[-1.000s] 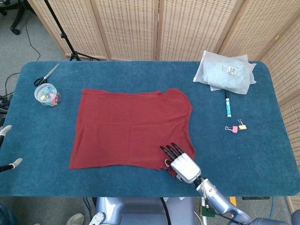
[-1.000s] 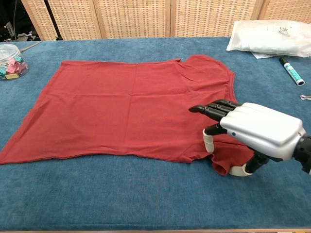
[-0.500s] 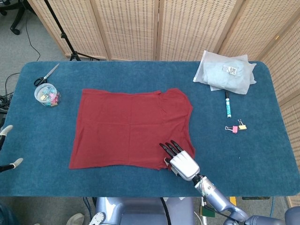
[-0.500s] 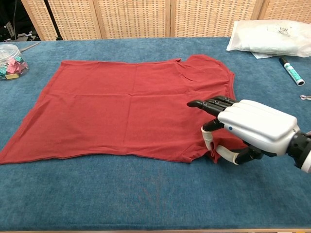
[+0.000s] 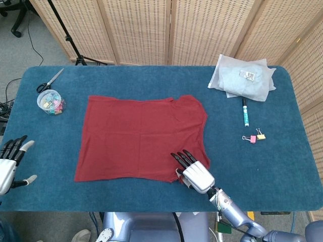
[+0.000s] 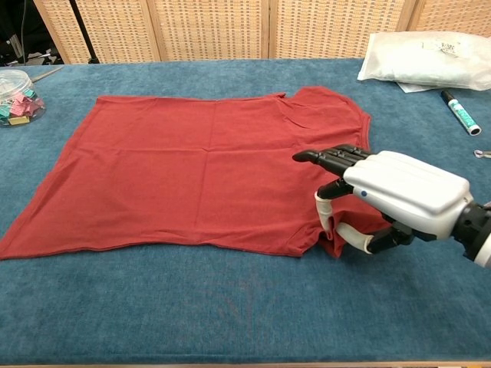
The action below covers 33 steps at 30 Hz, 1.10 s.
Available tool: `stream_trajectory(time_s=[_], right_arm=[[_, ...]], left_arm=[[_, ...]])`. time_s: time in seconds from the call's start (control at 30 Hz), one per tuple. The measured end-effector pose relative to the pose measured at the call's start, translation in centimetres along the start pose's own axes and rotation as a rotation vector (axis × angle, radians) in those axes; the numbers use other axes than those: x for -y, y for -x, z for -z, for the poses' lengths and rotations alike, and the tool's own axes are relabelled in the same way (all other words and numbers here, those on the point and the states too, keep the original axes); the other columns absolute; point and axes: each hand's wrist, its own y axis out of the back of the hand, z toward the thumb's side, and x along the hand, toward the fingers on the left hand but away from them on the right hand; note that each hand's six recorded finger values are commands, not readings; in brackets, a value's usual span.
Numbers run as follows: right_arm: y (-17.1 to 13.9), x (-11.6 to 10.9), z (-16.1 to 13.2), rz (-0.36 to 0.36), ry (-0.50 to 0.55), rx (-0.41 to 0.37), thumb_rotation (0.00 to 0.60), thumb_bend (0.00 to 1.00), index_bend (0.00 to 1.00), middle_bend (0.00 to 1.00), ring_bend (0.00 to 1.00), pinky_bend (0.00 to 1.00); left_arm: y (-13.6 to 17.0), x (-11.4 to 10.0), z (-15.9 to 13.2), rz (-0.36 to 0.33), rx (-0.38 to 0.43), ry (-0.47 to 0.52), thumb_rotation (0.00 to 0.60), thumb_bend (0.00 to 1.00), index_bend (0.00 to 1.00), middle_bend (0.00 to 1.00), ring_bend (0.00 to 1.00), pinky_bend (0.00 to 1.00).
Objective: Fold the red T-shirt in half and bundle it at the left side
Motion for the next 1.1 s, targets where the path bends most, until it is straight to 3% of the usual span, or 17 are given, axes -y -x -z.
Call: stream_trajectory(time_s=[0.1, 0.23, 0.43, 0.73, 1.1], right_arm=[[-0.1, -0.3, 0.1, 0.004, -0.003, 0.000, 0.600, 0.57, 0.65, 0.03, 0.00, 0.00], [-0.2, -0.5, 0.3, 0.006, 0.001, 0.001, 0.600, 0.57, 0.66, 0.03, 0.00, 0.00], [-0.3, -0.6, 0.2, 0.003, 0.005, -0.005, 0.600, 0.57, 0.66, 0.03, 0.00, 0.00], [-0.3, -0.5, 0.1, -0.003, 0.007, -0.009, 0.600, 0.57, 0.66, 0.03, 0.00, 0.00], [-0.3, -0.3, 0.3, -0.008, 0.005, 0.000, 0.600, 0.57, 0.66, 0.03, 0.00, 0.00]], left_arm=[[-0.5, 1.6, -0.2, 0.035, 0.046, 0.035, 0.600, 0.17, 0.28, 0.00, 0.00, 0.00], [-1.3, 3.9, -0.7, 0.065, 0.110, 0.053, 0.600, 0.21, 0.37, 0.00, 0.00, 0.00], [-2.2, 6.9, -2.5, 0.097, 0.180, 0.098, 0.600, 0.21, 0.41, 0.00, 0.00, 0.00], [-2.5, 9.9, -3.4, 0.124, 0.202, 0.115, 0.600, 0.22, 0.47, 0.00, 0.00, 0.00], [-2.6, 12.8, -4.1, 0.166, 0.219, 0.122, 0.600, 0.25, 0.47, 0.00, 0.00, 0.00]])
